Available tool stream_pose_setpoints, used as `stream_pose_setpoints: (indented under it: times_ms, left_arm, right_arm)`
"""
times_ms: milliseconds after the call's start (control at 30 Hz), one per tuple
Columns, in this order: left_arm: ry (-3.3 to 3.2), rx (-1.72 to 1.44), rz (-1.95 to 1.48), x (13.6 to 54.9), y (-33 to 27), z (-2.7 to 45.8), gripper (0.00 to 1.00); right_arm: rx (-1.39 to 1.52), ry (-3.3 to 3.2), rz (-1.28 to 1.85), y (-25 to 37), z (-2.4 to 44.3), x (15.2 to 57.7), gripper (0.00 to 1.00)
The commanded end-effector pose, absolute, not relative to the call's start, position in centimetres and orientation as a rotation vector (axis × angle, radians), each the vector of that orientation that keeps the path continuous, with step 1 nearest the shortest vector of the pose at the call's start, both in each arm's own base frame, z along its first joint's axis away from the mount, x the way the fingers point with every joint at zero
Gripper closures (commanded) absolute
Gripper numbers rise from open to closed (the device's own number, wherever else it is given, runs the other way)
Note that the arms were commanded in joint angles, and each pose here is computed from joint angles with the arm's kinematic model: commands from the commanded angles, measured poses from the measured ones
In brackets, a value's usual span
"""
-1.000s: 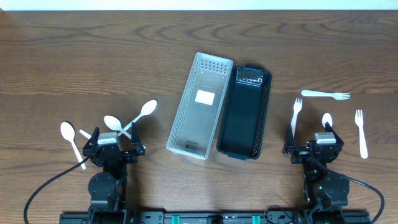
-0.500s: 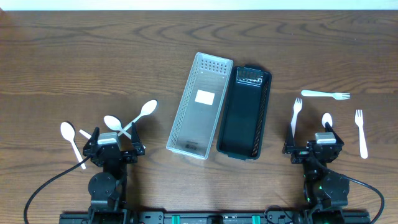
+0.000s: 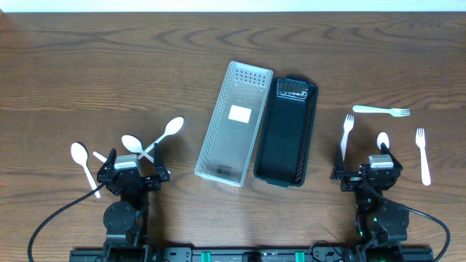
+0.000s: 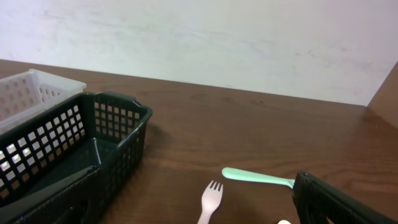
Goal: Pack container
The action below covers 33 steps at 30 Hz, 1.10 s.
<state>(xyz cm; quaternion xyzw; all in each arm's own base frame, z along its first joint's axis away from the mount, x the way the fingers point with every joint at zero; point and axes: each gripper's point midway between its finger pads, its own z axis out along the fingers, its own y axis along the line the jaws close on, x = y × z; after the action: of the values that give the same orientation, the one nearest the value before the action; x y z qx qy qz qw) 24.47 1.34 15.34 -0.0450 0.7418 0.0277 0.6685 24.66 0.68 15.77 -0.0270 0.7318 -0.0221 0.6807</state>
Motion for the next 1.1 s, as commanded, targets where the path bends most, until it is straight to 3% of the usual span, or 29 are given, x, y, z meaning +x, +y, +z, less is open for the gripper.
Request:
stream_pose_setpoints:
  times_ms: [0,600,1067]
  left_arm:
    - [1.736,-0.091,0.090,24.4,1.5,13.4,0.02]
    - [1.723,-0.186,0.007,24.3,1.5,13.7,0.02]
    - [1.921,-0.275,-0.044,24.5,1.2,24.6,0.02]
  right_arm:
    - [-0.081,1.643,-0.043,1.1,15.7,24.6,0.01]
    - [0.043,1.650,0.102,1.4,15.6,24.6,0.01]
    - [0.020,1.823,0.212,3.2,21.7,25.9,0.01]
